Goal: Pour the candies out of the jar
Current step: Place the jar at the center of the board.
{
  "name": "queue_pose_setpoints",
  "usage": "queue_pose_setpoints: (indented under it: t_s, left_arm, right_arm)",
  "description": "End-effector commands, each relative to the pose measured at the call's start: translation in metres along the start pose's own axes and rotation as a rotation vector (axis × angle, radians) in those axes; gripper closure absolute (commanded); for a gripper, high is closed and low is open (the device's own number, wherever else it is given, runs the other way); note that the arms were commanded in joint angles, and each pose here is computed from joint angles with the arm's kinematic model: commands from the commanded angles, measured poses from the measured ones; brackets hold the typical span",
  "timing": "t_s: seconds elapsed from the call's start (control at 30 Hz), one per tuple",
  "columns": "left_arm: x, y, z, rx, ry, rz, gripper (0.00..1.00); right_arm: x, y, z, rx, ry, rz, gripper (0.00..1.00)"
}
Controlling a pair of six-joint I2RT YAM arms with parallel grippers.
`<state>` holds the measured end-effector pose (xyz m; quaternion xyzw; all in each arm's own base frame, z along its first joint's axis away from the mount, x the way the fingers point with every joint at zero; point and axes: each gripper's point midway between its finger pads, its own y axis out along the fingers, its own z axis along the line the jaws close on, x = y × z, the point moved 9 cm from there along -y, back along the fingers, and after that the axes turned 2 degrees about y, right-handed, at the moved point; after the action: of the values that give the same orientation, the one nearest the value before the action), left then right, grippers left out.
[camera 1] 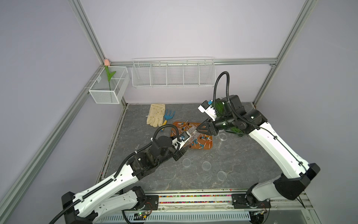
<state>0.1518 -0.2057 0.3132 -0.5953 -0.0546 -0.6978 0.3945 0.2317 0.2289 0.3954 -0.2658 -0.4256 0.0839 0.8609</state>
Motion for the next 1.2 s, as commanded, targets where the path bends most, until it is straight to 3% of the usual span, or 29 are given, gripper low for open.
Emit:
queue_pose_setpoints:
  t_s: [0.0,0.13,0.23,0.77,0.87,1.03,1.17]
  left_arm:
    - [0.017,-0.002,0.002,-0.006,0.018,-0.073,0.59]
    - [0.018,-0.001,0.002,-0.004,0.021,-0.083,0.59]
    - [0.018,-0.001,0.001,-0.004,0.019,-0.091,0.58]
    - [0.014,-0.003,0.001,0.009,-0.004,-0.101,0.56]
    - [0.013,-0.004,0.002,0.015,-0.001,-0.090,0.56]
    - [0.009,-0.005,0.001,0.015,-0.002,-0.084,0.56]
    - [0.010,-0.006,0.001,0.010,-0.004,-0.088,0.56]
  right_arm:
    - [-0.005,0.008,-0.006,0.025,0.008,0.032,0.71]
    - [-0.007,0.012,-0.009,0.012,0.018,0.044,0.80]
    - [-0.009,0.013,-0.010,0.012,0.019,0.046,0.93]
    - [-0.002,0.009,-0.009,-0.034,0.000,0.005,0.93]
    - [-0.001,-0.001,-0.009,-0.103,-0.005,-0.005,0.83]
    - [0.000,-0.016,-0.005,-0.157,-0.021,-0.033,0.48]
    - [-0.001,-0.013,-0.008,-0.149,-0.013,-0.019,0.43]
